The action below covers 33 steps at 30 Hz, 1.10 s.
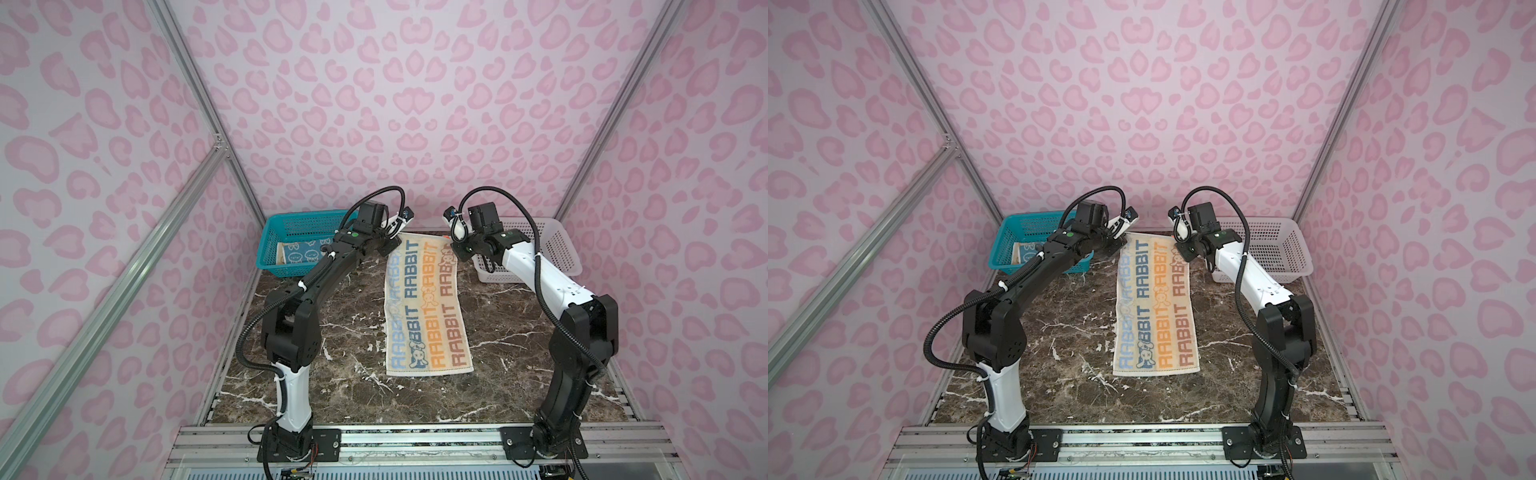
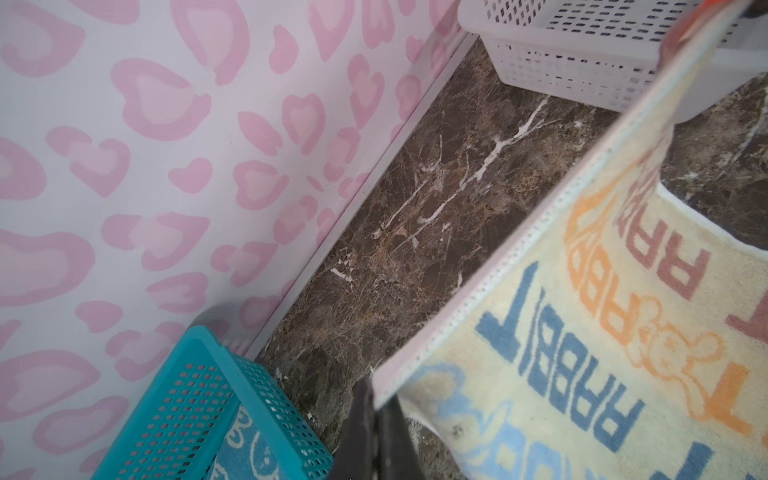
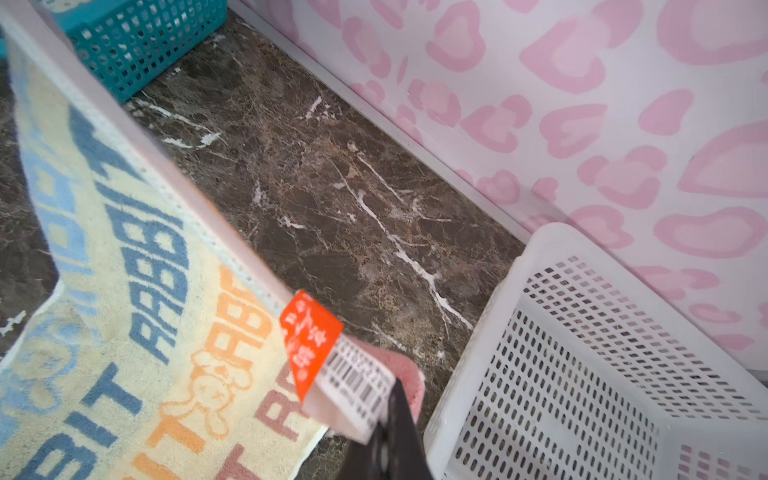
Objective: Fold and stack the towels
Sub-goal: 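Lay the towel flat on the table with both grippers, drawing it toward the robot, then fold the far edge of the towel toward the robot with both grippers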
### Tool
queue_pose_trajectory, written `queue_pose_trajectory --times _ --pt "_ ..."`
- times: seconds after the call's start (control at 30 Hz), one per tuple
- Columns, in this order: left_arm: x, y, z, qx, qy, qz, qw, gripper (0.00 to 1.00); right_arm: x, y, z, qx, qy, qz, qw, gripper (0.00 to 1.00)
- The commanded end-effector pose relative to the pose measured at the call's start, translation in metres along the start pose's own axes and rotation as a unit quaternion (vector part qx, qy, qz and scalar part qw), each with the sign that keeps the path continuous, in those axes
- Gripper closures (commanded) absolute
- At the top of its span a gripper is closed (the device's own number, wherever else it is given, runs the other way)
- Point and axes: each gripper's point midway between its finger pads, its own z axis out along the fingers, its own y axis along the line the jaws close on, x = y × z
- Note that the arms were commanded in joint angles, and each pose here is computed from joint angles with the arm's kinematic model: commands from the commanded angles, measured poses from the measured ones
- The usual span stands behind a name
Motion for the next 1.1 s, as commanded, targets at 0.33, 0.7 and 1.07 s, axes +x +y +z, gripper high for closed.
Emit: queue_pose_trajectory --times 0.33,0.7,1.07 --pt "0.021 0.033 0.018 -0.135 0.042 -0.052 0.989 0.97 0.013 -0.034 0.005 0.155 0.021 0.023 0.987 1.0" --pt "0.028 -0.002 0.004 -0.059 0.029 -0.06 0.996 0.97 0.035 -0.001 0.009 0.09 0.048 -0.008 0.995 1.0" --pt "0.05 -0.061 -0.033 0.042 0.033 -0.063 0.997 0.97 0.089 0.051 -0.026 -0.018 0.062 -0.059 0.996 1.0"
